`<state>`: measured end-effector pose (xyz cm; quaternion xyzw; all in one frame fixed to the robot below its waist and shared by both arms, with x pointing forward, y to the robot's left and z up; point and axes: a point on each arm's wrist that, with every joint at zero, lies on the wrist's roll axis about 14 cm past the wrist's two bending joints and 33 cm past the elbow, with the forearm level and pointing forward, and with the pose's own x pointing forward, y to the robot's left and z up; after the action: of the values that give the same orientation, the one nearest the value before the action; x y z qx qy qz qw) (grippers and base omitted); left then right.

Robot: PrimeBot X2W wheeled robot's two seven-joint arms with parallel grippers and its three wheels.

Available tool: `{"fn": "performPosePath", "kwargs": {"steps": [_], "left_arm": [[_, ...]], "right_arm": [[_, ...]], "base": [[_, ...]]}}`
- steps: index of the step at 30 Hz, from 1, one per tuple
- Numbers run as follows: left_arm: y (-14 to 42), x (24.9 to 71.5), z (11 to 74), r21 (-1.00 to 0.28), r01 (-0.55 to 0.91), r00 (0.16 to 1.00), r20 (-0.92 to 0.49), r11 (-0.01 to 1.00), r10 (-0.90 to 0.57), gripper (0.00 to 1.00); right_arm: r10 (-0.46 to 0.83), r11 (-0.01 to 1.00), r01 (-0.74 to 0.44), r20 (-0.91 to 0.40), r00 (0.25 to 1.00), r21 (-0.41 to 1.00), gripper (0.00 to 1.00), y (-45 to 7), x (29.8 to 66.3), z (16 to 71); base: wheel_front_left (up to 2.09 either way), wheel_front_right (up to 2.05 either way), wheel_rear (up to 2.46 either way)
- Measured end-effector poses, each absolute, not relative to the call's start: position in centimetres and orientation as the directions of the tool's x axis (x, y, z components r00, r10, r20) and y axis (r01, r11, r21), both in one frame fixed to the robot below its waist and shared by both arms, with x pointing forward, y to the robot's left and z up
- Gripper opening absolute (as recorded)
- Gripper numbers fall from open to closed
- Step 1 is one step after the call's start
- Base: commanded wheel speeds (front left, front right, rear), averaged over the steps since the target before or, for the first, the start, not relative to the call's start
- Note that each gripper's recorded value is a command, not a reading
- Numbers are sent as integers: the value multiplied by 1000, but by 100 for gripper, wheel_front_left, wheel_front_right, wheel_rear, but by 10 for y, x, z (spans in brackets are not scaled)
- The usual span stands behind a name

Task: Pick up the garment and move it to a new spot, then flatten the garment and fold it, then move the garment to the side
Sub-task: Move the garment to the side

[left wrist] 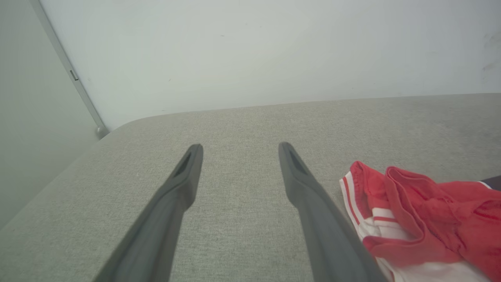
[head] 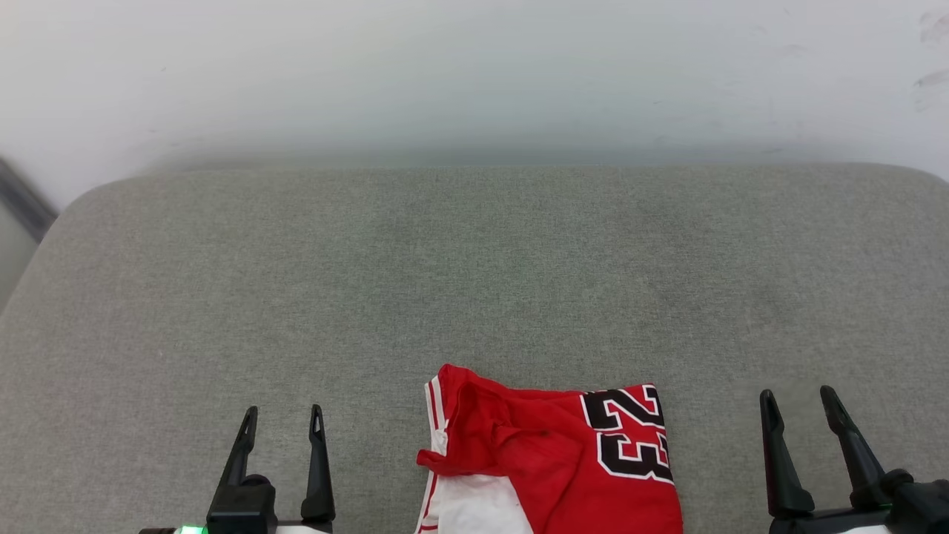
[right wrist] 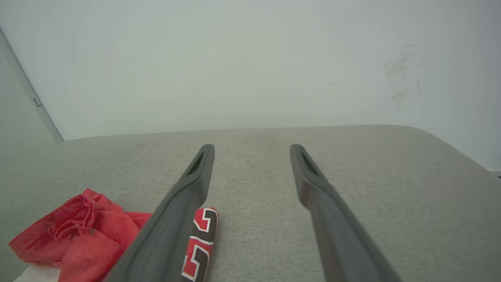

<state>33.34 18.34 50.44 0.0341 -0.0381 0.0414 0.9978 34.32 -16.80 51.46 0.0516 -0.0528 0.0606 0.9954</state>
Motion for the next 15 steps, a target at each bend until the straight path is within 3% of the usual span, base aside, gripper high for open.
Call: {"fn": "performPosePath", "kwargs": {"steps": [8, 15], "left_arm": [[184, 332, 502, 63, -89, 994, 70, 994, 85, 100], [184, 336, 498, 62, -88, 995, 57, 994, 85, 100]], "right_arm": [[121, 984, -134, 112, 986, 114, 100, -163, 344, 514], [149, 985, -166, 287, 946, 36, 100, -171, 385, 574]], "base": [[0, 0, 0], [0, 0, 0]]}}
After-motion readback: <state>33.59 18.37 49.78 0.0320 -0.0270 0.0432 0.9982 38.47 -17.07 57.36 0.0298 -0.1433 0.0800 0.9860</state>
